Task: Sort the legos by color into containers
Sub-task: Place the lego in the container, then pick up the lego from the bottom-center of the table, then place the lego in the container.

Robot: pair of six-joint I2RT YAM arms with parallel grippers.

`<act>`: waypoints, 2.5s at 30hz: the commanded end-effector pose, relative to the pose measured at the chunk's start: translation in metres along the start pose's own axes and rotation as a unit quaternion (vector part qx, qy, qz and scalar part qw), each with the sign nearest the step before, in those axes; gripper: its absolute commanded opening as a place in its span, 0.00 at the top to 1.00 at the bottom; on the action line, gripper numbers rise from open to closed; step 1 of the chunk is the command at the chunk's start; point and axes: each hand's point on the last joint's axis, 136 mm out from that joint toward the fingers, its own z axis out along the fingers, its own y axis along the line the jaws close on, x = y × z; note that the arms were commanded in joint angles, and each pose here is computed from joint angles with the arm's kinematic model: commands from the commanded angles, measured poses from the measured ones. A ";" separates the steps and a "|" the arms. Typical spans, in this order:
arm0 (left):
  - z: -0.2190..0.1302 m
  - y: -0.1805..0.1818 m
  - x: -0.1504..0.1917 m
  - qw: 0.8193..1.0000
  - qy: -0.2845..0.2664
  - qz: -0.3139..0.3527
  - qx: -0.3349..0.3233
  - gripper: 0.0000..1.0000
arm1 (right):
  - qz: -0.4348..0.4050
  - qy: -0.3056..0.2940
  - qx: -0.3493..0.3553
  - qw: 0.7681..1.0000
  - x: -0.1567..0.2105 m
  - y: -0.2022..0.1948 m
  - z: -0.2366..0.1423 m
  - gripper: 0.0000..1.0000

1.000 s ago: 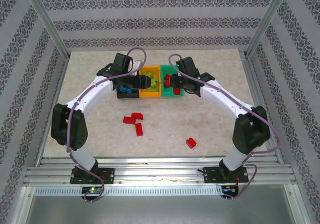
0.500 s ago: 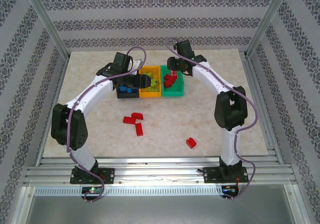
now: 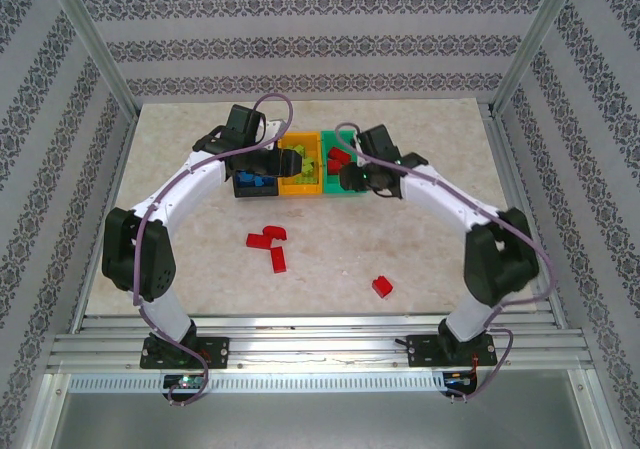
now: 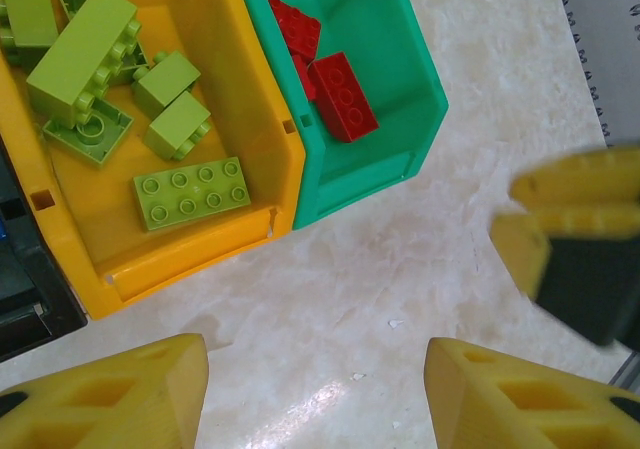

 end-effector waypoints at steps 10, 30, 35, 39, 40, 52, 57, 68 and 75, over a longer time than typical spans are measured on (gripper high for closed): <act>0.002 0.001 -0.008 1.000 -0.001 -0.005 0.011 0.40 | 0.044 0.126 -0.011 0.991 0.173 -0.022 -0.044 0.53; -0.001 -0.004 -0.009 1.000 -0.004 -0.005 0.019 0.40 | 0.041 0.223 0.066 0.972 0.243 -0.023 -0.047 0.49; -0.001 -0.005 -0.009 1.000 -0.004 -0.006 0.023 0.40 | 0.021 0.232 0.080 0.969 0.246 -0.022 -0.041 0.49; -0.002 -0.005 -0.009 1.000 -0.006 -0.006 0.022 0.40 | 0.014 0.228 0.074 0.971 0.244 -0.017 -0.034 0.53; -0.003 -0.006 -0.010 1.000 -0.007 -0.006 0.022 0.40 | 0.011 0.226 0.072 0.971 0.243 -0.016 -0.033 0.56; -0.003 -0.005 -0.010 1.000 -0.007 -0.005 0.021 0.40 | 0.010 0.130 0.011 0.991 0.160 0.017 -0.013 0.66; -0.002 -0.003 -0.009 1.000 -0.006 -0.004 0.016 0.40 | 0.024 0.072 -0.007 0.997 0.103 0.018 -0.009 0.65; 0.002 0.001 -0.008 1.000 -0.001 -0.005 0.011 0.40 | 0.020 0.005 -0.035 0.999 -0.008 0.026 0.004 0.63; 0.005 0.003 -0.006 1.000 0.003 -0.005 0.007 0.40 | 0.024 -0.015 -0.035 0.999 -0.059 0.021 0.022 0.61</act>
